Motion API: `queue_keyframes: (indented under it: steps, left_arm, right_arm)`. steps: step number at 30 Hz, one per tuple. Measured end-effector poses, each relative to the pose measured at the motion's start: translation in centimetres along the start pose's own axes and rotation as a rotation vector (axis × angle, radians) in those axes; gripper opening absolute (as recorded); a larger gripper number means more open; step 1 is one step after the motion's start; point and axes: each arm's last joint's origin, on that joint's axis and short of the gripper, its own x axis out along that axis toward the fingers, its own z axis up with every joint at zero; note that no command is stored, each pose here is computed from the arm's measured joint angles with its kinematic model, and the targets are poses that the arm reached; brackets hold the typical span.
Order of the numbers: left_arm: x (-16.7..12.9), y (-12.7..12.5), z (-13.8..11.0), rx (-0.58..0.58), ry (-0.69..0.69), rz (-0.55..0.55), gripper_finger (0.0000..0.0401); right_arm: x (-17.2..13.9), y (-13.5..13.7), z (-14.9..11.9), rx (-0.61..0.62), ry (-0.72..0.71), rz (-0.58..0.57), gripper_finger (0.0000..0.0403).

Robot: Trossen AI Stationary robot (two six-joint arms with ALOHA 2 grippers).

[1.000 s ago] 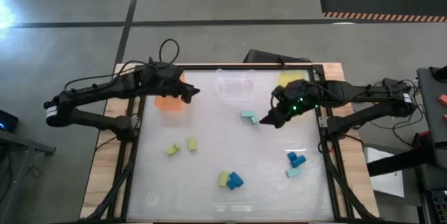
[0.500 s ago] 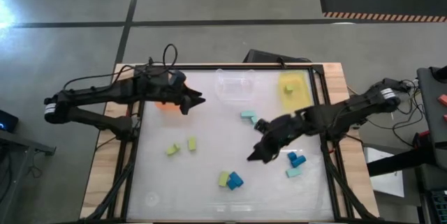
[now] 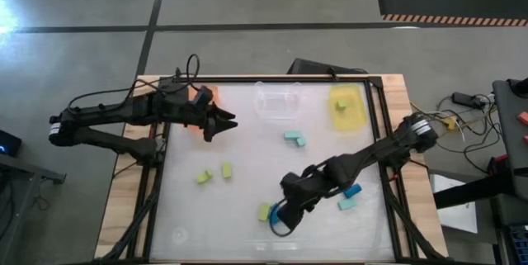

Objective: Sort & place blocks by color
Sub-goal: Put the blue rectangle block into the transparent bin

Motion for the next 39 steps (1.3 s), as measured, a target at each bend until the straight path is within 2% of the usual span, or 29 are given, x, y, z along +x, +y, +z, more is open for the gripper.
queue_keyframes:
  steps: [7,16,22,29,39]
  left_arm:
    - [-0.5,-0.1,0.1,0.026,-0.014,-0.010,0.0197]
    - [-0.5,-0.1,0.1,0.036,-0.013,-0.009,0.0197]
    - [-0.5,-0.1,0.1,0.052,-0.013,-0.009,0.0197]
    - [-0.5,-0.1,0.0,0.052,-0.012,-0.009,0.0197]
    - [-0.4,0.0,-0.1,0.051,-0.007,-0.005,0.0197]
  right_arm:
    - [4.1,-0.6,0.9,0.069,-0.038,-0.129,0.0167]
    - [8.0,-1.8,1.3,0.133,-0.021,-0.228,0.0213]
    - [10.1,-2.6,1.5,0.121,-0.017,-0.277,0.0221]
    - [11.7,-2.8,1.4,0.094,-0.002,-0.303,0.0221]
    - [11.8,-3.1,1.4,0.090,-0.034,-0.330,0.0221]
